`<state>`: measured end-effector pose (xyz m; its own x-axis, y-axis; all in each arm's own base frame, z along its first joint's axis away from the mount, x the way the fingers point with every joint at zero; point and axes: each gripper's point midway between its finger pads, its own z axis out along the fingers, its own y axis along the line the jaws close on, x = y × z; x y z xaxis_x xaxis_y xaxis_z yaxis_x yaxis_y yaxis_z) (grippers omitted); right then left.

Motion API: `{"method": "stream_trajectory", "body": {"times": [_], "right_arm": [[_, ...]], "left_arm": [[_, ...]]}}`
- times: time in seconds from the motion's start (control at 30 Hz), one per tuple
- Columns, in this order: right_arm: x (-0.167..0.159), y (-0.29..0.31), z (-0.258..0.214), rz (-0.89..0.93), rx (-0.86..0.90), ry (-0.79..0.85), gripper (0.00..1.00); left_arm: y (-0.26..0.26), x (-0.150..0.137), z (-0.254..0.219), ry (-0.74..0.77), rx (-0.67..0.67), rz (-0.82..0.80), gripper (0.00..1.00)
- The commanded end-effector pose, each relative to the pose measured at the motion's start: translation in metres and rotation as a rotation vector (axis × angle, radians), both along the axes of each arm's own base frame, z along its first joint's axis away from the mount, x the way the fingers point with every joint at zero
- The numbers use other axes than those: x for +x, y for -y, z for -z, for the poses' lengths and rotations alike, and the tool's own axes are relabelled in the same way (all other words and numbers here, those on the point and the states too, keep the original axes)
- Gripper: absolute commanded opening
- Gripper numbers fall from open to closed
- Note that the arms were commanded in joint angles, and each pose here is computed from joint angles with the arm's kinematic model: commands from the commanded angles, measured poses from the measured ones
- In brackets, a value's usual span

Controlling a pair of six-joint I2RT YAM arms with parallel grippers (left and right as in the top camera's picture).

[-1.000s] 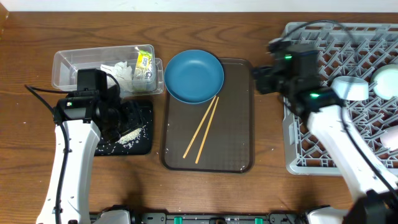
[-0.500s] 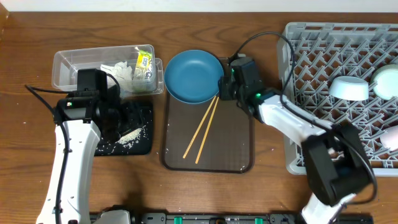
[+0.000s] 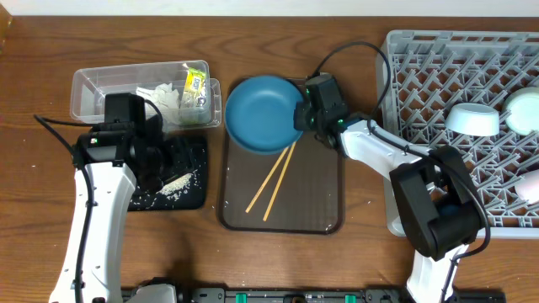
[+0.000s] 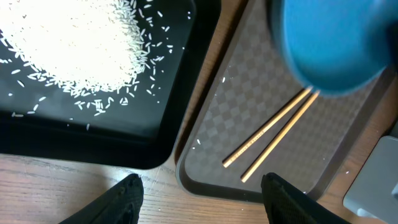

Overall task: Sort waste into correct bins and load items into the dishwasher rack
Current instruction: 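Move the right gripper to the blue plate and grasp its rim, then lift the blue plate with the right gripper and carry it to the rack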

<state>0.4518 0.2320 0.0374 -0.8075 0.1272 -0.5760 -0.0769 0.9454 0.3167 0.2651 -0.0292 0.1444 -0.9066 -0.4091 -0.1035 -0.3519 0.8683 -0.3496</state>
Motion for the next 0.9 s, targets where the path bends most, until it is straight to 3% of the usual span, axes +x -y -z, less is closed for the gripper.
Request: {"method": "stream_trajectory", "body": {"times": [0.0, 0.17, 0.4, 0.63, 0.87], "right_arm": [[0.020, 0.011, -0.026, 0.058, -0.005, 0.070, 0.01], [0.032, 0.037, -0.063, 0.064, -0.089, 0.169, 0.01], [0.029, 0.111, -0.148, 0.152, -0.396, 0.345, 0.01], [0.017, 0.229, -0.239, 0.439, -0.766, 0.479, 0.01], [-0.014, 0.344, -0.289, 0.831, -1.116, 0.429, 0.01]], "left_arm": [[-0.003, -0.001, -0.002, 0.005, 0.014, -0.002, 0.64], [-0.003, -0.001, -0.002, 0.005, 0.014, -0.002, 0.64], [-0.003, 0.000, -0.002, 0.006, 0.014, -0.002, 0.64], [-0.003, 0.000, -0.002, 0.005, 0.014, -0.002, 0.64], [-0.003, 0.000, -0.002, 0.006, 0.014, -0.002, 0.64]]}}
